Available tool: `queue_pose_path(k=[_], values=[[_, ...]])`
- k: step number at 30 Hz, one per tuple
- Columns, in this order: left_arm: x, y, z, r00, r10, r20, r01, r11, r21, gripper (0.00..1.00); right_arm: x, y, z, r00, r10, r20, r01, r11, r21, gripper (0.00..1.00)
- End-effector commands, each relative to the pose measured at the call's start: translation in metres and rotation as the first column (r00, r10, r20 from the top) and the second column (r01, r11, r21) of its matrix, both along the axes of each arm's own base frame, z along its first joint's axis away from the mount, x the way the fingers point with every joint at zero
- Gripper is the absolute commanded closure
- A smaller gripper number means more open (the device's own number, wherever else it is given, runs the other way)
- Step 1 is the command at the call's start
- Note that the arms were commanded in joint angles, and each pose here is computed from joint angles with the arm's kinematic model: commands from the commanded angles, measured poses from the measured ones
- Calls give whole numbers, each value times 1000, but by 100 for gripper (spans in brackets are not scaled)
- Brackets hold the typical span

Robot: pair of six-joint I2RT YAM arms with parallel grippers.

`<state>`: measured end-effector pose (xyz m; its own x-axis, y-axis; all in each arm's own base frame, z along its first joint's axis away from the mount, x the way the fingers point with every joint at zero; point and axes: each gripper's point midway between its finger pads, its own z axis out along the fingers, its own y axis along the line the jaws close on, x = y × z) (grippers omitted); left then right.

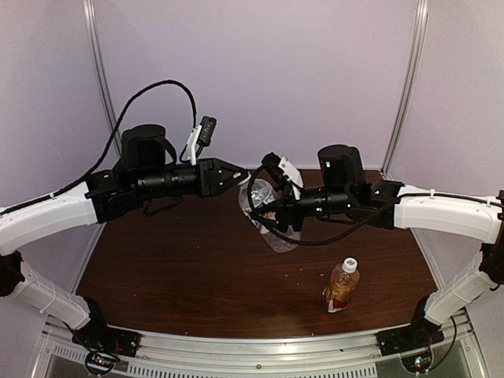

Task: Unscrew the bottle caps

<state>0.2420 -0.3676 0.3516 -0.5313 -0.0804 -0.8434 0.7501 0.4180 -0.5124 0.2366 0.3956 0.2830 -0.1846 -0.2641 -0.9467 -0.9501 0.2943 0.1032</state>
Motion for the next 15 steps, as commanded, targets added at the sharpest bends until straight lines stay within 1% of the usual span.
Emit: queue_pose_path(k=[1,3,5,7,8,10,11,12,13,15], values=[[14,9,20,993,113,-29,-114,992,-57,85,21,-13,4,988,-149,32,150,988,-28,67],[8,14,31,995,100,16,-99,993,-68,70,11,-12,7,995,-100,18,101,995,-15,67],[1,18,40,994,70,79,-65,996,-68,51,-1,-12,14,999,-45,7,45,999,7,67],[-8,23,50,988,29,148,-20,998,-62,34,-17,-12,21,1000,29,-8,-29,999,30,66],[-15,24,54,984,-3,180,13,998,-55,23,-25,-11,23,998,67,-17,-66,997,37,66],[-26,26,60,967,-67,246,79,996,-42,13,-39,-12,27,990,133,-39,-131,990,56,65],[-33,25,63,957,-106,269,121,992,-40,10,-45,-12,28,985,165,-48,-162,985,63,65],[-40,25,66,944,-144,296,162,986,-38,8,-53,-12,31,978,200,-53,-196,978,74,66],[-47,24,67,932,-179,314,200,979,-34,7,-60,-12,33,970,230,-84,-222,971,91,65],[-60,22,74,898,-242,369,277,960,-45,7,-72,-13,37,952,288,-108,-276,954,113,65]])
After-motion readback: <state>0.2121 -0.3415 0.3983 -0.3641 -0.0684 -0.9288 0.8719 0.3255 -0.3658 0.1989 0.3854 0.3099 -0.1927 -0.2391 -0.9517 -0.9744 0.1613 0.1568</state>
